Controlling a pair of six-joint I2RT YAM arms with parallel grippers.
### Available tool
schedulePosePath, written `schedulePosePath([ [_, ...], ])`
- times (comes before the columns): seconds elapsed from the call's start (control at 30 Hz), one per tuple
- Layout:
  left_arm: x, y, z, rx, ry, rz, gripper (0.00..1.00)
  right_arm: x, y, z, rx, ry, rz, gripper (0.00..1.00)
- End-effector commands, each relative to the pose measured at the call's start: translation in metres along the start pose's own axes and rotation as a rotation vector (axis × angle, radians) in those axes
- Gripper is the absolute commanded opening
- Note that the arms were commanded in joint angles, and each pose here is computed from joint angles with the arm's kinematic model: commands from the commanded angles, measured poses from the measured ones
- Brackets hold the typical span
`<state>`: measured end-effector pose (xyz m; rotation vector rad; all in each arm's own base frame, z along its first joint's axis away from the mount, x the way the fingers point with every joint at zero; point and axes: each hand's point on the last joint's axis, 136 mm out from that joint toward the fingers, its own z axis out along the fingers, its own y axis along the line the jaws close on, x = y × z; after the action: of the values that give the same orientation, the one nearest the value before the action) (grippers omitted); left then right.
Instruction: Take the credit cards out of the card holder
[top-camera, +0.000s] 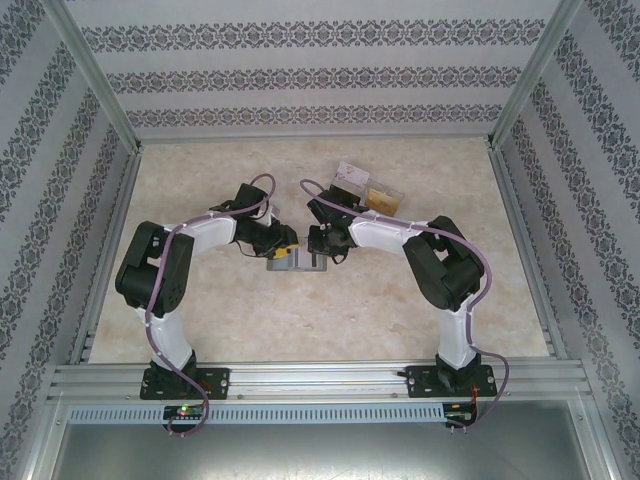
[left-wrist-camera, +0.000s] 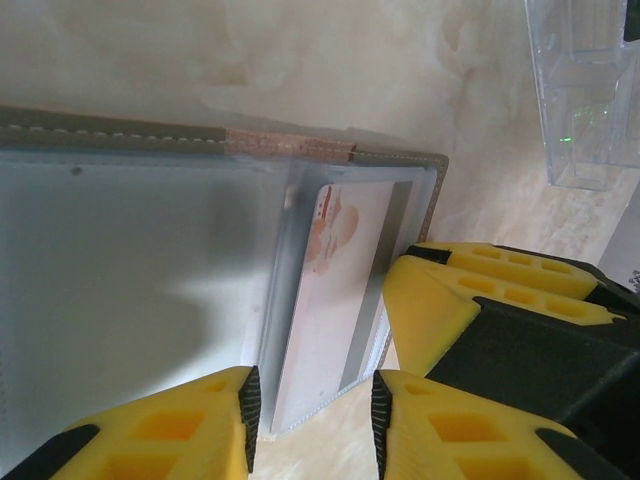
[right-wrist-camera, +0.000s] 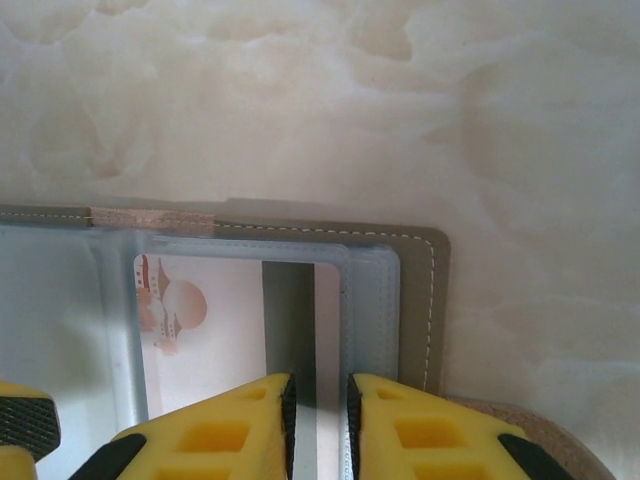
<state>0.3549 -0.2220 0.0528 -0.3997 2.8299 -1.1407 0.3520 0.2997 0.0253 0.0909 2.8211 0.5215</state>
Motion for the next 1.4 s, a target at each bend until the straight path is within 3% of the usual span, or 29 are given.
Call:
schedulePosePath([
  [0.0,-0.007,-0.009,0.003,0.017,-0.012,0.023,0.35,0.002,-0.006,0.008,0.005,0.028,0.005,0.23],
  [0.53,-0.01,0.004,0.023,0.016,0.017,0.02,0.29,0.005,-0.005,0.01,-0.016,0.049,0.004,0.19],
  [1.37,-0.007,-0.03,0.005,0.23,0.038,0.139,0.22,0.008,-0.011,0.013,0.01,0.059,0.013,0.16],
])
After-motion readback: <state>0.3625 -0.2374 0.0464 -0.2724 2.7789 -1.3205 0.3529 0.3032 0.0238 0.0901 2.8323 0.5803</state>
